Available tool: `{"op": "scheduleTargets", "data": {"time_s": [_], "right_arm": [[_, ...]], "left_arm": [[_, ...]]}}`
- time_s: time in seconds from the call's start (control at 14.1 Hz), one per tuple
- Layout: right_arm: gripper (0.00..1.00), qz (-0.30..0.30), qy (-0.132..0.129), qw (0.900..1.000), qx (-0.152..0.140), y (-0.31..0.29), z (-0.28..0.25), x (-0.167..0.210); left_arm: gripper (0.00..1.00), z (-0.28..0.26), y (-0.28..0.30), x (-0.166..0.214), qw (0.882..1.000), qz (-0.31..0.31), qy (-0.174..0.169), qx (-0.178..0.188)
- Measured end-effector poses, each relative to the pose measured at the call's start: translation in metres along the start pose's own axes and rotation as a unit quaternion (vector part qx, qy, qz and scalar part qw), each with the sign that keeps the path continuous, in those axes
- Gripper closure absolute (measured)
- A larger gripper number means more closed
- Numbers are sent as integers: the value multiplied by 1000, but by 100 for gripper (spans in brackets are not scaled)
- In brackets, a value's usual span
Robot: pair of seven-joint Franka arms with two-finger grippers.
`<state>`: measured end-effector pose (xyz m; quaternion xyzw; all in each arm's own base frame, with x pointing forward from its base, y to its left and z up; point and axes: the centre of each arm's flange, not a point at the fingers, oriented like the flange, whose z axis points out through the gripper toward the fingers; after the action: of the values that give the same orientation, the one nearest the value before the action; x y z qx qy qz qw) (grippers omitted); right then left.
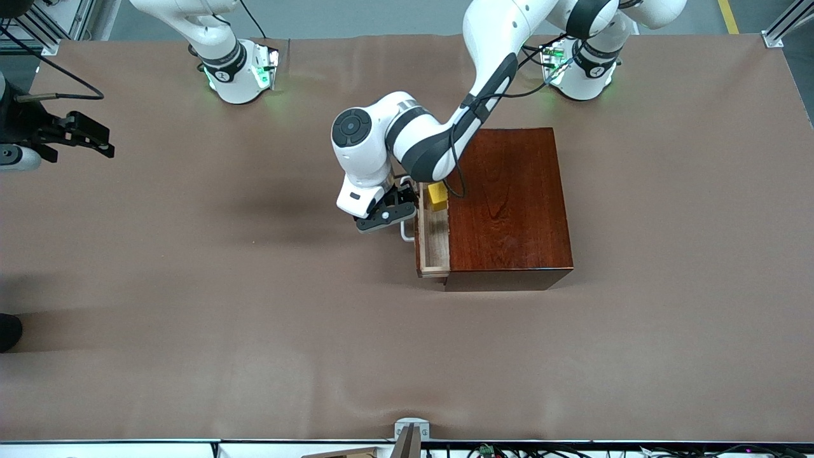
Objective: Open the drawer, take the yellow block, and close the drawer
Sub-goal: 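Pull the drawer handle outward with the left gripper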
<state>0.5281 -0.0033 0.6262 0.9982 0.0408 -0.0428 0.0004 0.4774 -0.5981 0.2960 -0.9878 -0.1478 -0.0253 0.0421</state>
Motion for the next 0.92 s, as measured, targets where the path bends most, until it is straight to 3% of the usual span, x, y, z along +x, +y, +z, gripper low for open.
{"op": "scheduleTargets", "data": {"time_s": [0.07,0.21,0.28,0.92], "right_arm": [[0,0,0,1000,0,0,0,0],[0,0,0,1000,0,0,0,0],[0,0,0,1000,0,0,0,0],[0,1,-1,1000,0,1,0,0]], "left_arm": [[0,0,0,0,1000,0,0,0],[0,-15,29,-20,995,-10,-1,-104],[0,-18,40,-37,991,-7,2,-132],[0,-57,45,-34,986,-20,9,-163]]}}
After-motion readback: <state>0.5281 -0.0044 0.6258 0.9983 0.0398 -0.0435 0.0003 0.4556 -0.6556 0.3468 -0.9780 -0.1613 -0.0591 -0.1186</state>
